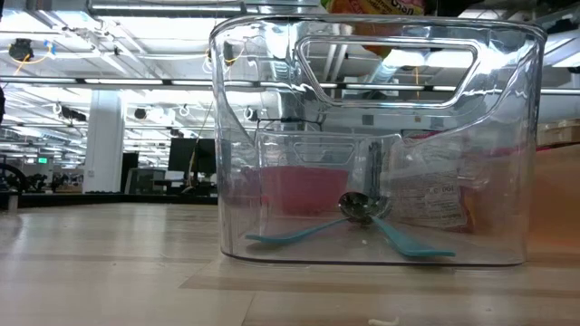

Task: Pick & Place Food Item
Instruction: Put the green noodle pack into the top transparent bin

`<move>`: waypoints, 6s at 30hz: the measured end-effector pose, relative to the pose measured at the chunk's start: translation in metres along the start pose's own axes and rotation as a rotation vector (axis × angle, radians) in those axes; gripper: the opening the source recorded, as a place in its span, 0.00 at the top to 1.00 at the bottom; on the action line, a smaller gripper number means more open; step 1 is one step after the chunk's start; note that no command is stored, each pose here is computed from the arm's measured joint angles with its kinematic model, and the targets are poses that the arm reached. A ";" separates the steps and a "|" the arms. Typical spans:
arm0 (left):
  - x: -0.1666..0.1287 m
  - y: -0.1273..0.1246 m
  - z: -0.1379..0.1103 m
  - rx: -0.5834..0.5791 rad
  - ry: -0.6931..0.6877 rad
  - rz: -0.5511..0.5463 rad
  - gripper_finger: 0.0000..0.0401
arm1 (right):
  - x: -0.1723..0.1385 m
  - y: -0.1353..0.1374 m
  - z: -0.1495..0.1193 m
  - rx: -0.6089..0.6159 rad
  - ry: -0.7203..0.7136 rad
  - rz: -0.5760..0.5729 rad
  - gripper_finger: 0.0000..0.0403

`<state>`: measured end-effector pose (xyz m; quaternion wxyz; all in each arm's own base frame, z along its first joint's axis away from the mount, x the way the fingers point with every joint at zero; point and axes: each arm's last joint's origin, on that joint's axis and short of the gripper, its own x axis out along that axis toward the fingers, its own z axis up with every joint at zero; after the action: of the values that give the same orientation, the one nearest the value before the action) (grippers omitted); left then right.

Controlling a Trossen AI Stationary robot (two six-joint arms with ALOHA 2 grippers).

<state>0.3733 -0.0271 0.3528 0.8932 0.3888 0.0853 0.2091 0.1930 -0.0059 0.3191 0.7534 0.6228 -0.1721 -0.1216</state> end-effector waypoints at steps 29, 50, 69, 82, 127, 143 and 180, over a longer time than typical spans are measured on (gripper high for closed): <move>-0.016 0.051 -0.020 -0.002 0.298 0.211 1.00 | -0.002 0.010 0.000 -0.130 -0.035 0.084 0.64; -0.131 0.079 -0.030 -0.220 0.510 -0.060 1.00 | -0.006 0.013 -0.008 -0.175 0.002 0.107 0.63; -0.183 -0.037 -0.037 -0.685 0.464 -0.275 1.00 | -0.013 0.016 -0.019 -0.202 0.023 0.107 0.63; -0.183 -0.061 -0.109 -1.183 1.124 -0.269 0.85 | -0.013 0.016 -0.019 -0.202 0.022 0.107 0.63; -0.137 -0.098 -0.166 -0.944 1.403 -0.417 0.81 | -0.012 0.015 -0.019 -0.214 0.027 0.103 0.63; -0.145 -0.067 -0.152 -0.912 1.210 -0.535 1.00 | -0.012 0.015 -0.020 -0.218 0.047 0.112 0.63; 0.019 0.127 -0.138 -0.304 0.737 -0.580 1.00 | -0.009 0.014 -0.014 -0.218 0.014 0.105 0.63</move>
<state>0.3080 0.1494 0.3517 0.8717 0.1145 0.4687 0.0856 0.1897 0.0130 0.3298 0.8231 0.5283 -0.1852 -0.0954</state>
